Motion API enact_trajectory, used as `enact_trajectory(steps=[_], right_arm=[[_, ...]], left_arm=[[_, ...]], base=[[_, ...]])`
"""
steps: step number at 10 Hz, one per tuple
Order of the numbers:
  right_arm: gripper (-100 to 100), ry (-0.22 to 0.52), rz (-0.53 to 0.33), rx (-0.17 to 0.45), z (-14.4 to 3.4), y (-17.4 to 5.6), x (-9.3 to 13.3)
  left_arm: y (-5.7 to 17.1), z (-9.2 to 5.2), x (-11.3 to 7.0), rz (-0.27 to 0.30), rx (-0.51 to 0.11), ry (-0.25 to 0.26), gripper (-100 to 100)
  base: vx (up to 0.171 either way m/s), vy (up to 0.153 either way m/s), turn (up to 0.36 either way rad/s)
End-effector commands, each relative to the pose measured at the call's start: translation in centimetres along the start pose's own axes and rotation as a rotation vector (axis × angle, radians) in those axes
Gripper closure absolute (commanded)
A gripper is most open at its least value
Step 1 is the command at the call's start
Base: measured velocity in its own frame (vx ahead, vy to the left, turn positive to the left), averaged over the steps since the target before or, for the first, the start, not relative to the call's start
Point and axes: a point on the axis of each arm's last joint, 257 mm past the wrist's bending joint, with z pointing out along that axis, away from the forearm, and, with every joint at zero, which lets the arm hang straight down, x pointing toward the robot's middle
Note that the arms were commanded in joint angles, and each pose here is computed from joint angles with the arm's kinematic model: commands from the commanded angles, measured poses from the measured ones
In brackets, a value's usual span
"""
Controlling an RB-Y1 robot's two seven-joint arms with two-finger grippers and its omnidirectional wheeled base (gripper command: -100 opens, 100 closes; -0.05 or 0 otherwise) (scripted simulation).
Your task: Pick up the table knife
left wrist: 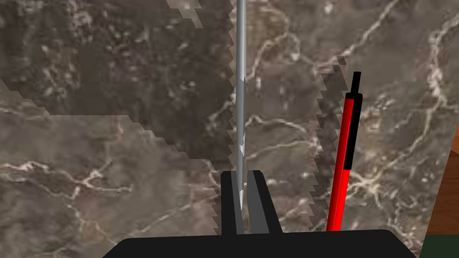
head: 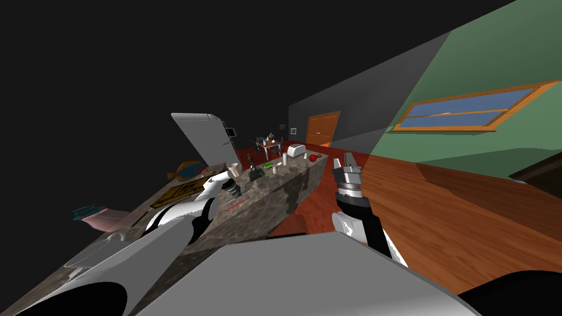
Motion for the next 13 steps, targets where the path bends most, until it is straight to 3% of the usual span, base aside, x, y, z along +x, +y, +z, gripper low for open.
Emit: enact_trajectory(steps=[1,2,3,4,6,7,9,13], right_arm=[[0,0.0,0.0,0.0,0.0,0.0,0.0],[0,0.0,0.0,0.0,0.0,0.0,0.0],[0,0.0,0.0,0.0,0.0,0.0,0.0],[0,0.0,0.0,0.0,0.0,0.0,0.0],[0,0.0,0.0,0.0,0.0,0.0,0.0],[0,0.0,0.0,0.0,0.0,0.0,0.0],[0,0.0,0.0,0.0,0.0,0.0,0.0],[0,0.0,0.0,0.0,0.0,0.0,0.0]], left_arm=[[0.0,0.0,0.0,0.0,0.0,0.0,100],[0.0,0.0,0.0,0.0,0.0,0.0,0],[0.5,0.4,1.7,0.004,-0.009,-0.002,100],[0.9,0.6,3.7,0.011,-0.013,-0.002,100],[0.9,0.6,3.7,0.011,-0.013,-0.002,100],[1.4,0.7,5.7,0.018,-0.016,-0.002,100],[1.4,0.7,5.7,0.018,-0.016,-0.002,100],[3.6,0.8,13.4,0.057,-0.019,-0.003,100]], base=[[0.0,0.0,0.0],[0.0,0.0,0.0],[-0.019,0.071,0.072],[-0.06,0.148,0.093],[-0.017,0.097,-0.008],[-0.003,0.065,0.079],[-0.005,0.039,0.002],[-0.026,0.131,0.074]])
